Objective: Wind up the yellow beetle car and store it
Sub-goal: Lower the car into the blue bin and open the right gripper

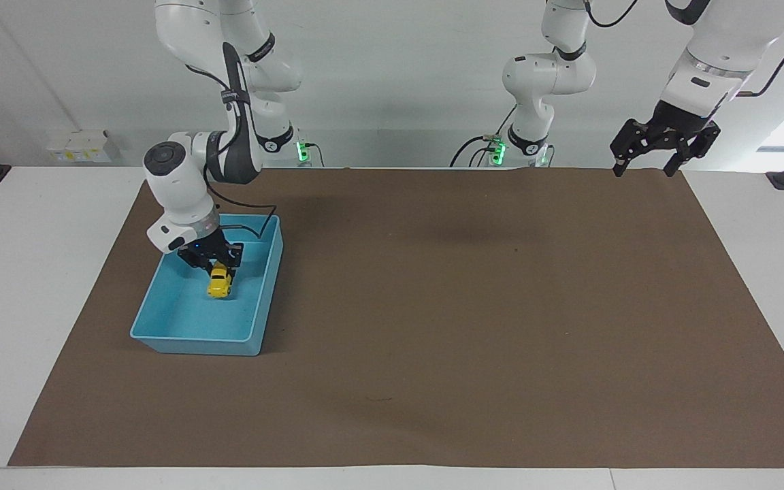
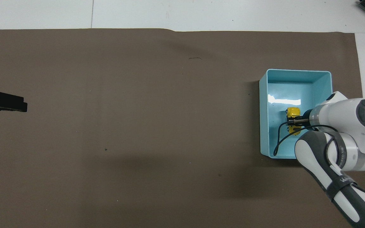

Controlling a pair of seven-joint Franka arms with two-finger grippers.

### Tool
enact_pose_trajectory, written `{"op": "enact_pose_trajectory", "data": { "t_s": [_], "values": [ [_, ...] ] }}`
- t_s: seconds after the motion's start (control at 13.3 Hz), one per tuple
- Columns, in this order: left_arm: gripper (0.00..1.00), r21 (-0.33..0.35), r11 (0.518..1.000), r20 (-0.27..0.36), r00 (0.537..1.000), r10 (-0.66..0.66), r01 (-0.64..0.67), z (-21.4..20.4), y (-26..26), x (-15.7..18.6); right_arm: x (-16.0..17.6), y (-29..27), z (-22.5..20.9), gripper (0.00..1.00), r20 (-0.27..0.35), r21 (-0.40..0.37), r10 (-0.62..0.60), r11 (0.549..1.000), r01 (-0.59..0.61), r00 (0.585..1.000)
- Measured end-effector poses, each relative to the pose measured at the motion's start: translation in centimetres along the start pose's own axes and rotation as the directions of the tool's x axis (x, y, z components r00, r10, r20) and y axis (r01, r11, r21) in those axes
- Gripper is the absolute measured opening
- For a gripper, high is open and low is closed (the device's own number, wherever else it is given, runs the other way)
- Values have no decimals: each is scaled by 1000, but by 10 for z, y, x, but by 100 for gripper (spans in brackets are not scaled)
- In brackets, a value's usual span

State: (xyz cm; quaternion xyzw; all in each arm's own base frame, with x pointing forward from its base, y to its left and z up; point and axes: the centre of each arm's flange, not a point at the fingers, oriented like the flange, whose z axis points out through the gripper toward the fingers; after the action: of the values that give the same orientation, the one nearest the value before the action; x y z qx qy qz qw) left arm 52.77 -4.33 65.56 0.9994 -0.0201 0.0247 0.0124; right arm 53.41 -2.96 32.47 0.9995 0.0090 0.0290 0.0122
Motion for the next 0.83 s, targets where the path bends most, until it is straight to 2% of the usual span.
{"op": "enact_pose_trajectory", "data": {
  "t_s": [0.15, 0.23, 0.53, 0.83],
  "values": [
    [100, 0, 1000, 0, 1000, 0, 0, 0, 0, 0, 0, -1, 0, 46, 0, 0, -1, 1000, 1, 1000],
    [100, 0, 1000, 0, 1000, 0, 0, 0, 0, 0, 0, -1, 0, 51, 1, 0, -2, 1000, 2, 1000],
    [100, 0, 1000, 0, 1000, 0, 0, 0, 0, 0, 6, -1, -8, 99, 9, 0, -3, 1000, 3, 1000],
    [100, 0, 1000, 0, 1000, 0, 0, 0, 0, 0, 28, 2, -47, 100, 14, -3, -1, 1000, 1, 1000]
  ]
}}
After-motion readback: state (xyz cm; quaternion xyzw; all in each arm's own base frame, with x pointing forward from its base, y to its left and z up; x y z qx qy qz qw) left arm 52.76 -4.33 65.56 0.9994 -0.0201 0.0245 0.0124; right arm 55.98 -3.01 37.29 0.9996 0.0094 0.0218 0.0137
